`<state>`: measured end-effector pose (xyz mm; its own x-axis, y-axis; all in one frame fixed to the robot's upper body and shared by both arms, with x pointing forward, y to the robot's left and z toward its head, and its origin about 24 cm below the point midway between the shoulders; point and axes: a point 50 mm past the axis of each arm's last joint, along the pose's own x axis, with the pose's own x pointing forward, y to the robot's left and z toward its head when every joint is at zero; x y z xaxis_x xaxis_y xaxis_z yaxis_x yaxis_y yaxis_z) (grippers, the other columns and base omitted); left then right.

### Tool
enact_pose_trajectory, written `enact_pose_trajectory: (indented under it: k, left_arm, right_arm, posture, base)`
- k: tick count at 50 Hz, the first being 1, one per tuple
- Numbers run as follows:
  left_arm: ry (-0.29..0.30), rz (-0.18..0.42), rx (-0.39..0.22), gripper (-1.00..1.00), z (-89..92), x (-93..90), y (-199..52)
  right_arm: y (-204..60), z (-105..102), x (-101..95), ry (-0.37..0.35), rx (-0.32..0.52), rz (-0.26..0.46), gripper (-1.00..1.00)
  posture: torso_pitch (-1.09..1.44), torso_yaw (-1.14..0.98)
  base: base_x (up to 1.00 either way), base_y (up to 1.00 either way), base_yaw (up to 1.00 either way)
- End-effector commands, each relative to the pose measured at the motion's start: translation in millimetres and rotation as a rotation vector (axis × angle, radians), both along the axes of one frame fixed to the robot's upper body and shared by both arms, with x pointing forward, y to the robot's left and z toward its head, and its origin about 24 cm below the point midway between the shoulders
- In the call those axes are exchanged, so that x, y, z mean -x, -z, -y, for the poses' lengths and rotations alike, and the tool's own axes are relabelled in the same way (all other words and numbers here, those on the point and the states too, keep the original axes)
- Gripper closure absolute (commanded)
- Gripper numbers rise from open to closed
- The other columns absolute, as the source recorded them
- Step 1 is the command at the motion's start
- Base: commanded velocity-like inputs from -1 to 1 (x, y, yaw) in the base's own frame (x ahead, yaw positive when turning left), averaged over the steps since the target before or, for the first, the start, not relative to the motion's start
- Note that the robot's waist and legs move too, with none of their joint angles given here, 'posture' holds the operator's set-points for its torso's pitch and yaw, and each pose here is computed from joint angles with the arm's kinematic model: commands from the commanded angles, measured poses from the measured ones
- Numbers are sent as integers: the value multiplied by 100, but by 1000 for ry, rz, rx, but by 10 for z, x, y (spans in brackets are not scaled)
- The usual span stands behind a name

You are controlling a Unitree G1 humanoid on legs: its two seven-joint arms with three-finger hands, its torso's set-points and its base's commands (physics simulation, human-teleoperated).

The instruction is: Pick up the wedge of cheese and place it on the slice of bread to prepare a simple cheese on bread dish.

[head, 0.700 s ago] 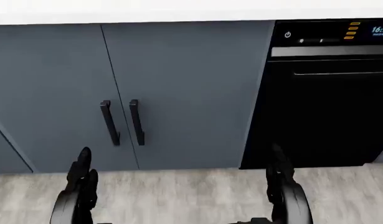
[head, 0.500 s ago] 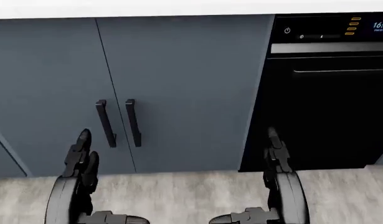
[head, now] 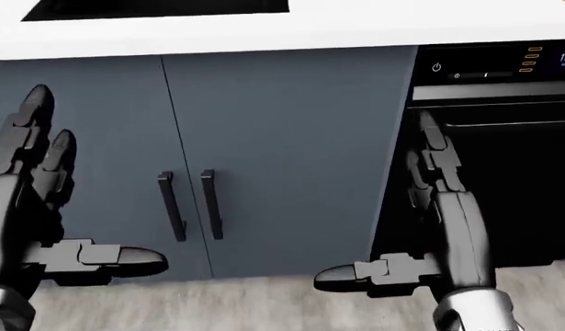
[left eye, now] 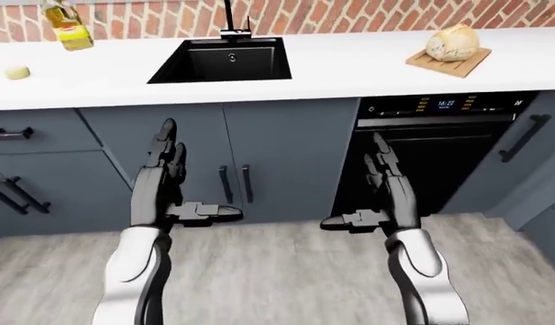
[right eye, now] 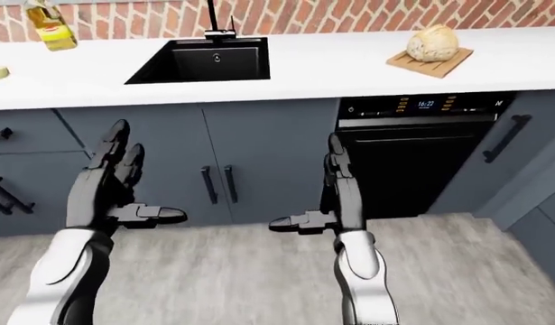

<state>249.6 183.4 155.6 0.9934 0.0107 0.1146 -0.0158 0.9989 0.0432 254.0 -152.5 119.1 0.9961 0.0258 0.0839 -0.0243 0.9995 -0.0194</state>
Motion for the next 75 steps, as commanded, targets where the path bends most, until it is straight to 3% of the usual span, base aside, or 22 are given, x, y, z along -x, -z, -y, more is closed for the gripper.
enact_pose_trajectory:
  k: [1,20,59,75]
  left_arm:
    - [-1,77,-12,-100,-3,33,-149]
    - [24,62,-16,-100,15,78,-90]
    - [13,75,-10,-100,-24,110,-106]
    - [9,83,-13,-100,-38,122,-139]
  right_arm:
    - [-205,-77,7,-34,-1,107,-100]
    - [-203,-100,15,-45,-11,100,-100]
    - [-198,-170,28,-85,-22,104,-100]
    - [-234,-119,46,-57,-20,113,-100]
  posture:
    - [0,0]
    - [0,0]
    - [0,0]
    - [0,0]
  base:
    - [0,39,0]
    - [0,39,0]
    - [0,39,0]
    - [0,35,33]
